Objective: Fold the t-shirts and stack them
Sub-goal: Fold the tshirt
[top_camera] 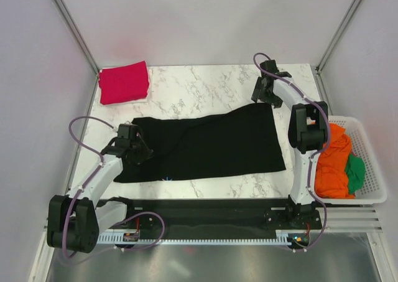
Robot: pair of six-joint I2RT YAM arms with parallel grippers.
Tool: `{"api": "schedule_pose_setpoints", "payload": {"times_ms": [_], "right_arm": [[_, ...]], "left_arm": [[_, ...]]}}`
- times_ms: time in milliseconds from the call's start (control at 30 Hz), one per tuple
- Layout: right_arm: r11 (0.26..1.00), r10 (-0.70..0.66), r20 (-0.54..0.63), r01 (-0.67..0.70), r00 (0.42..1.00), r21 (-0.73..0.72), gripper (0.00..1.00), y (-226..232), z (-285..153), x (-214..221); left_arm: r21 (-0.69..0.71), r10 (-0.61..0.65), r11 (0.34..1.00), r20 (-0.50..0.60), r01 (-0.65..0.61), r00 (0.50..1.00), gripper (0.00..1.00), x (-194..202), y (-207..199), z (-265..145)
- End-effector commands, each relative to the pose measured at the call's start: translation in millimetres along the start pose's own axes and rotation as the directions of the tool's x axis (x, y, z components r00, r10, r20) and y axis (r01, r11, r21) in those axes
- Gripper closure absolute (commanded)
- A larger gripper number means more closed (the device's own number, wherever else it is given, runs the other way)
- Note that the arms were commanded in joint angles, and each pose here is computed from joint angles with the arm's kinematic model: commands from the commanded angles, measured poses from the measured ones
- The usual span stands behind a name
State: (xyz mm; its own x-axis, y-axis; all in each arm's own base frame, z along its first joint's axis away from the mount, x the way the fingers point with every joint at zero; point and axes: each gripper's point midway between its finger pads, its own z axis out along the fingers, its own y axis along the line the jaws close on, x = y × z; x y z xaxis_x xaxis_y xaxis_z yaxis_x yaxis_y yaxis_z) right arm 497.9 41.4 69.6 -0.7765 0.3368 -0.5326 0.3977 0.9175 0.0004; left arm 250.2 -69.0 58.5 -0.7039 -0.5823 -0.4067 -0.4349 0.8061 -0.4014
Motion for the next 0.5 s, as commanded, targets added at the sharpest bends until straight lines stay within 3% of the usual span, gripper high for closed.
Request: {"api": "schedule_pose_setpoints", "payload": {"times_ms": [0,300,467], "right_arm": [[0.998,0.032,0.038,-0.034,0.999,0.057,0.11,-13.4,18.1,-23.8],[0.999,0.033,0.029,-0.034,0.999,0.037,0.15,-0.1,58.2,-32.0],[0.998,0.041,0.009,-0.042,0.999,0.041,0.28,-4.2,65.5,-16.9]], "left_arm": [[0.093,-0.019,0.996,0.038,0.016,0.999,0.98,-7.5,-18.3,6.1],[0.08,-0.02,0.997,0.031,0.017,0.999,0.98,3.4,-6.6,20.4],[0.067,-0.015,0.998,0.018,0.014,1.0,0.98,8.4,-1.7,24.7]]}}
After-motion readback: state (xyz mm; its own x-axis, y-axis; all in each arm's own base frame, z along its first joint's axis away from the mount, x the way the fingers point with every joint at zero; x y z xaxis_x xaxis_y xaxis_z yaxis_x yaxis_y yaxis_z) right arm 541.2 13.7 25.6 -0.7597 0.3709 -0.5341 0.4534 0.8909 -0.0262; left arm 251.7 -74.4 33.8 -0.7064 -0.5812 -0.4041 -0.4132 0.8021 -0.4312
